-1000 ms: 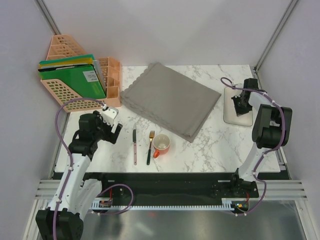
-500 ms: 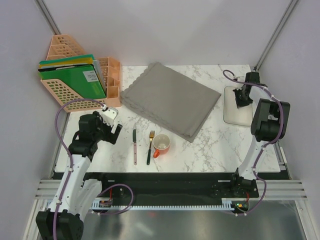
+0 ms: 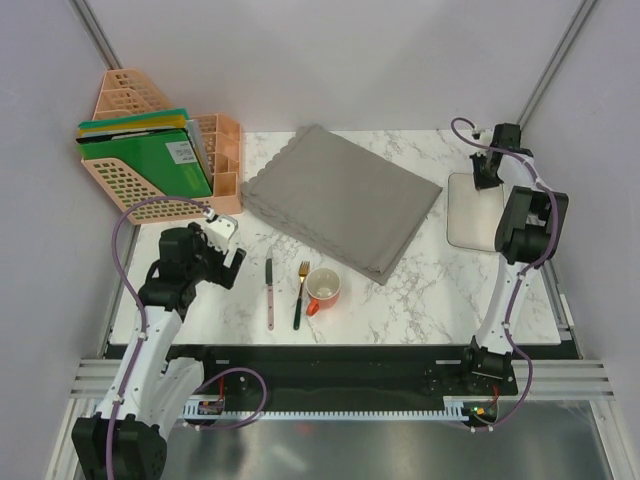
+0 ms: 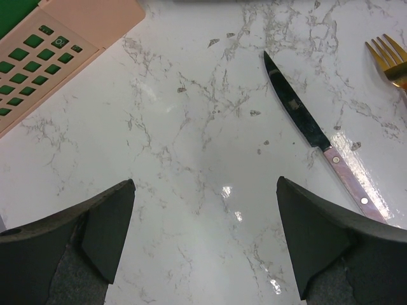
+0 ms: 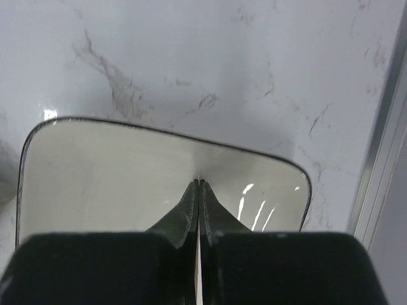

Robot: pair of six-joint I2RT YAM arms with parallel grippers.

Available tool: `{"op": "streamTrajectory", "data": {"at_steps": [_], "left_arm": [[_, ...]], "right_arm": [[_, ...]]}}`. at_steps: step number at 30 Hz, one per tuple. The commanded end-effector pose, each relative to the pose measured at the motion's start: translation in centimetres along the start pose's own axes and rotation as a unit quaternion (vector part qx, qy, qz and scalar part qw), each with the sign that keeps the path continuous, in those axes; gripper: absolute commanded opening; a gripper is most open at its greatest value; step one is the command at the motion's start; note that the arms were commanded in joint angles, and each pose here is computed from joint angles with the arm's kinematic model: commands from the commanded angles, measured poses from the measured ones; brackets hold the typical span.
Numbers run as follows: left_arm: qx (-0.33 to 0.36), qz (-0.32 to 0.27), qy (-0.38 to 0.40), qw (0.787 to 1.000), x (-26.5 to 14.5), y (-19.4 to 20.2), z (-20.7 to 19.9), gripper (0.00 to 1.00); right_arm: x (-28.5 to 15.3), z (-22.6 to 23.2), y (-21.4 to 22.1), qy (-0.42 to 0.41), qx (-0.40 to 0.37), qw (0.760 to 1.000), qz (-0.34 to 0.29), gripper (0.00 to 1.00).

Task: Set the dinner table for one person
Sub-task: Move the plate to the corner of the board, then pick up the cup at the center of the board.

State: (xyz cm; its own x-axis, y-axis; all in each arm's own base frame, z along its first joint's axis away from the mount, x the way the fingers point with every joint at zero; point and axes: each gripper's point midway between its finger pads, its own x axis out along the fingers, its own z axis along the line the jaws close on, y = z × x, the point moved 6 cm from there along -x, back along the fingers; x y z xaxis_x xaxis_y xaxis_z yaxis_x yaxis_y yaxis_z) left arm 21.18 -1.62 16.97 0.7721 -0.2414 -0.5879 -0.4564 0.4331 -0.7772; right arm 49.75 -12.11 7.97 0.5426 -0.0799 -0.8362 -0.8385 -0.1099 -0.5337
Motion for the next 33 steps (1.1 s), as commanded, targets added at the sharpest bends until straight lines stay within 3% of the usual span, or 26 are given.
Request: {"op": "streamTrajectory", "data": {"at_steps": [1,8,13,16,21,22,23,25,26,28,29,32,33], "left_arm": [[-0.008,-0.014,-0.006,1.000,-0.2,-0.5,0.1,1.00],[-0.004,-0.003,-0.017,1.000,-0.3,-0.4,0.5,1.00],[-0.009,-0.004,-0.016,1.000,-0.3,-0.8,0.6,1.00],[-0.012,-0.005,-0.009,1.000,-0.2,-0.9,0.5,1.00],[-0.013,-0.012,0.003,1.000,0.1,-0.8,0.1,1.00],[-0.010,-0.015,0.005,1.000,0.1,-0.8,0.0,1.00],[-0.009,-0.018,0.005,1.000,0.1,-0.8,0.0,1.00],[-0.004,-0.026,0.004,1.000,0.0,-0.8,0.0,1.00],[-0.002,-0.028,0.005,1.000,-0.1,-0.9,-0.1,1.00],[0.001,-0.027,0.002,1.000,-0.2,-0.7,0.0,1.00],[0.003,-0.027,0.002,1.000,-0.3,-0.7,-0.1,1.00],[0.011,-0.030,-0.003,0.999,-0.8,-0.6,-0.1,1.00],[0.015,-0.031,-0.004,0.999,-0.9,-0.4,-0.2,1.00]], "right_arm": [[4.7,1.0,5.4,-0.014,0.023,0.993,0.116,0.00],[8.8,-0.6,5.3,0.048,0.025,0.989,0.135,0.00],[9.0,-0.8,4.9,0.052,0.030,0.990,0.124,0.00],[7.1,-0.3,4.2,0.033,0.031,0.994,0.100,0.00],[-1.8,1.5,0.9,-0.048,0.026,0.998,0.016,0.00],[-5.3,1.5,-0.6,-0.053,0.020,0.998,-0.018,0.00],[-6.8,1.8,-0.7,-0.062,0.014,0.998,-0.028,0.05],[-11.2,2.7,-0.8,-0.093,-0.007,0.994,-0.055,0.32],[-12.6,3.0,-0.6,-0.104,-0.013,0.993,-0.057,0.56],[-16.1,4.1,0.8,-0.138,-0.034,0.989,-0.044,0.70],[-17.2,4.5,1.5,-0.150,-0.045,0.987,-0.035,0.85],[-21.2,5.9,5.2,-0.202,-0.095,0.975,0.013,0.85],[-22.5,6.9,7.6,-0.237,-0.101,0.965,0.057,0.85]]}}
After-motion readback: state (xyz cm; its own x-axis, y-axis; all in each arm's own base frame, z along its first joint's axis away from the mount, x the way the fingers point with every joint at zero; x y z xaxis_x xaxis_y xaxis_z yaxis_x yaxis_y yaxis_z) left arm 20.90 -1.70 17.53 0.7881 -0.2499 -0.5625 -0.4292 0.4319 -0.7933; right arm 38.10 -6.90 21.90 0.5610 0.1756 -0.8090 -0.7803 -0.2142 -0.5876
